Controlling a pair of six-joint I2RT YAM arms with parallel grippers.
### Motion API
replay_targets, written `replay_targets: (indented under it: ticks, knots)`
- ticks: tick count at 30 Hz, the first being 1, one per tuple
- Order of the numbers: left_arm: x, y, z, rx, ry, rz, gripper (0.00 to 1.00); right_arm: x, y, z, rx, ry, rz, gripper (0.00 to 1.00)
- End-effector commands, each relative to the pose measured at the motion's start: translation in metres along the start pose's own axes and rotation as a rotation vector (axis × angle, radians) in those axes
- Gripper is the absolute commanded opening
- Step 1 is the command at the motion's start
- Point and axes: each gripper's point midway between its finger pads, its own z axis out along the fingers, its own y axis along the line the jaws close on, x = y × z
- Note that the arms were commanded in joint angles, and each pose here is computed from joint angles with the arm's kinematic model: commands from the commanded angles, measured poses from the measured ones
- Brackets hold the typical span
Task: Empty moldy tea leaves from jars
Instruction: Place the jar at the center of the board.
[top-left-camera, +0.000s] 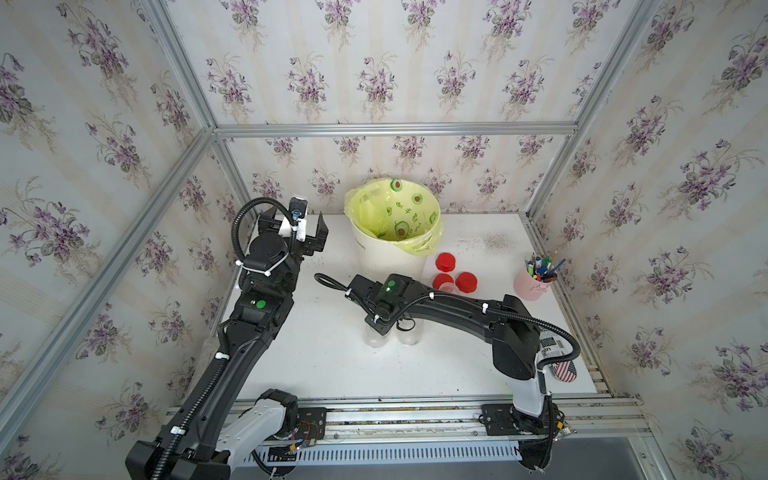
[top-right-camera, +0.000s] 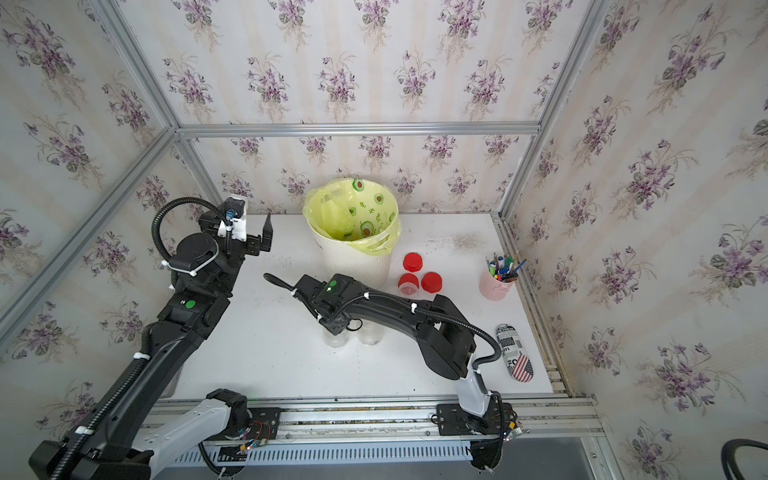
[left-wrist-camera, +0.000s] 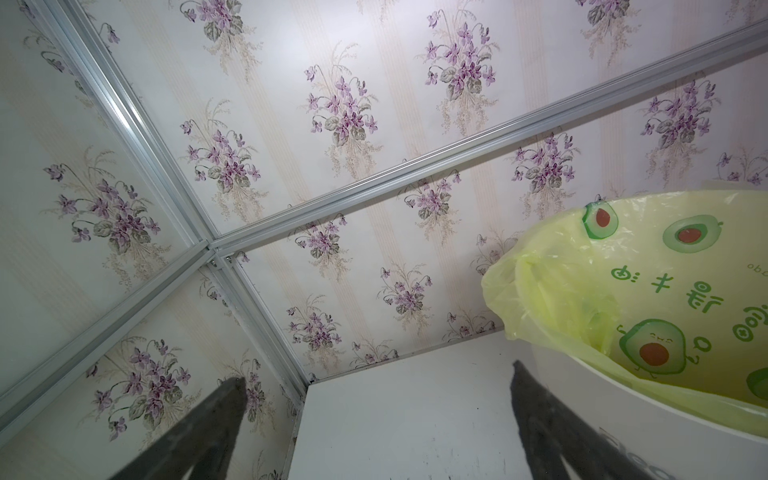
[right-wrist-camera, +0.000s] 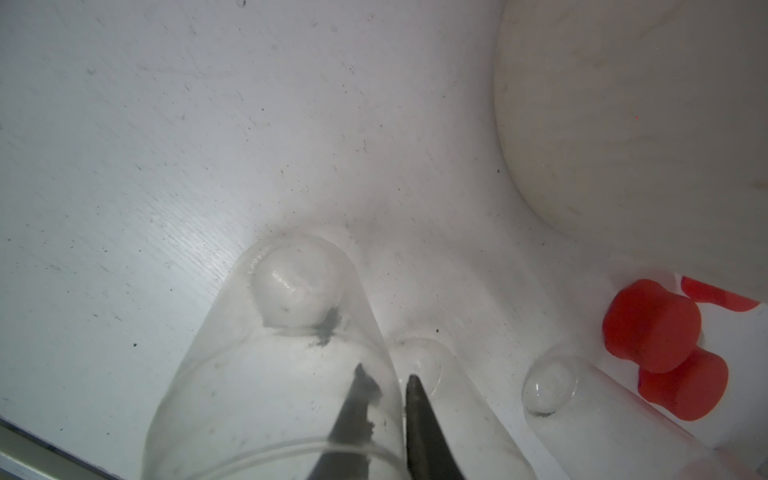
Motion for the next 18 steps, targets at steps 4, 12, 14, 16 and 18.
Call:
replay_targets:
  ticks: [4,12,14,16,18]
  knots:
    - [-0.007,0.002,0.000,-0.005,-0.032,-0.024,1.00,-0.003,0.004,-0.008,-0.029,-0.023,0.017,0.26]
    - [-0.007,0.001,0.001,-0.002,-0.032,-0.023,1.00,-0.007,0.007,-0.014,-0.058,-0.045,0.024,0.40]
    - [-0.006,0.001,0.001,-0.001,-0.032,-0.026,1.00,-0.007,0.006,-0.014,-0.052,-0.046,0.024,0.43]
    - [-0.006,0.000,0.001,0.002,-0.030,-0.027,0.99,-0.007,0.004,-0.016,-0.048,-0.050,0.028,0.45]
    - [-0.006,-0.001,0.001,0.005,-0.031,-0.029,1.00,-0.007,0.003,-0.017,-0.041,-0.052,0.030,0.47]
